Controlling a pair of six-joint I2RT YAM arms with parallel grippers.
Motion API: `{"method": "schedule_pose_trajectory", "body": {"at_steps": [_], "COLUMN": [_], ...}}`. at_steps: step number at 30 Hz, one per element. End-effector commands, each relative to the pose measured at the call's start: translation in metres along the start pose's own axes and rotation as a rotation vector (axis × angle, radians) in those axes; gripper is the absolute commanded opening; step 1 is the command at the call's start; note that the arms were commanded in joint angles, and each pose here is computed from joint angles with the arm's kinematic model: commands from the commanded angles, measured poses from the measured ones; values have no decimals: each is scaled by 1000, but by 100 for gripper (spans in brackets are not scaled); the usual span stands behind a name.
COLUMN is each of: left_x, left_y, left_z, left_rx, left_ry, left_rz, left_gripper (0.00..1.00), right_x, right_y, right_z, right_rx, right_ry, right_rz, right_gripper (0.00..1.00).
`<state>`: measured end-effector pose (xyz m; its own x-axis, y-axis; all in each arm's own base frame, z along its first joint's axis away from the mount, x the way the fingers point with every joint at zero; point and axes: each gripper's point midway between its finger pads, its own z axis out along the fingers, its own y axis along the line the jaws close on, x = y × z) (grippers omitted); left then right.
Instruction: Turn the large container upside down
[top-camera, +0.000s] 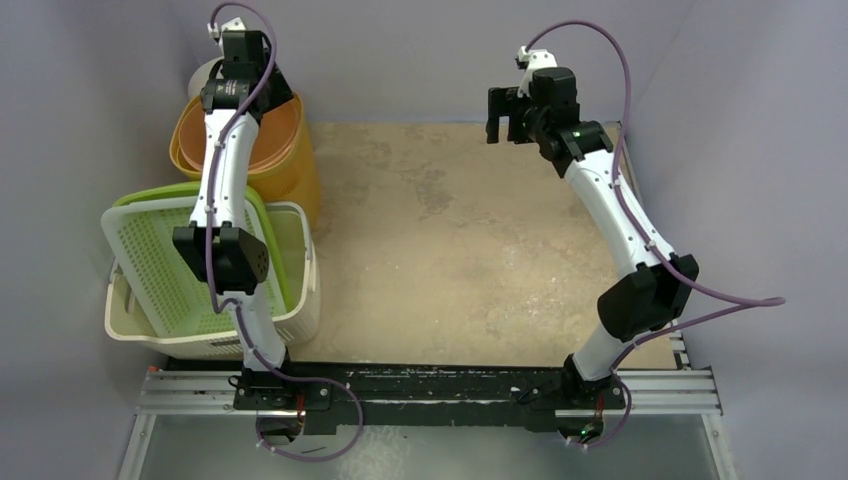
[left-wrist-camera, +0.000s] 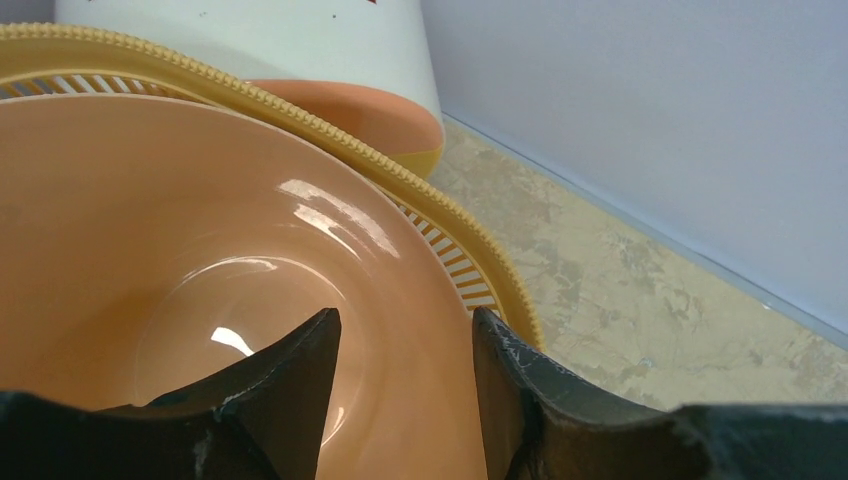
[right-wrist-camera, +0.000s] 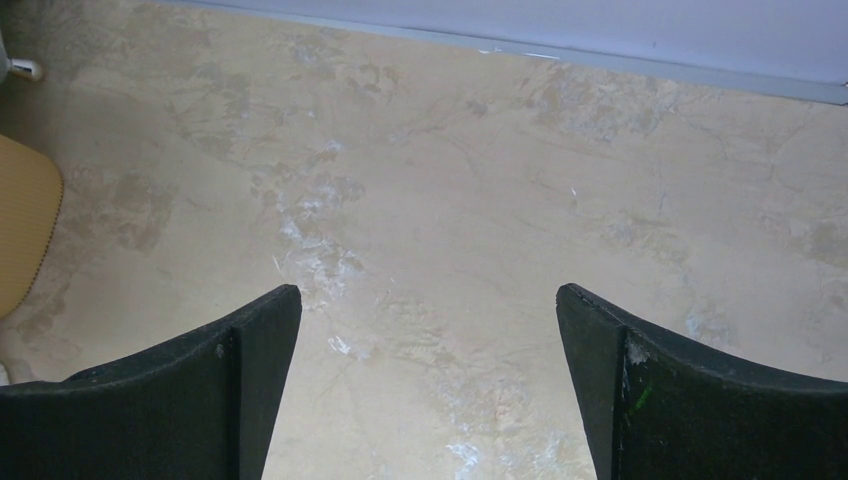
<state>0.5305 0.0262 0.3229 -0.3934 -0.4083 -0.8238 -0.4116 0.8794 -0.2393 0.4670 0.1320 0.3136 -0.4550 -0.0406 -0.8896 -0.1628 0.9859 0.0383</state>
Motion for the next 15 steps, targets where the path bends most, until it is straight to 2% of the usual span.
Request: {"method": "schedule_pose_trajectory", "body": {"at_steps": [1,7,15], "left_x": [-13,6,12], "left_y": [-20,-18,-15], "left_z": [-2,8,1], "left_rx": [58,49,44], "left_ry": [-40,10,23], "left_rz": [-33,-3,45], "left_gripper": [49,47,46], "right_x": [-2,4,8], "right_y": [-2,-3,-3], "right_z": [0,4,9], "right_rx": [4,9,6], "right_ry": [-13,6,16], "right_rz": [-17,-23,-21], "right_gripper": [100,100,100]}}
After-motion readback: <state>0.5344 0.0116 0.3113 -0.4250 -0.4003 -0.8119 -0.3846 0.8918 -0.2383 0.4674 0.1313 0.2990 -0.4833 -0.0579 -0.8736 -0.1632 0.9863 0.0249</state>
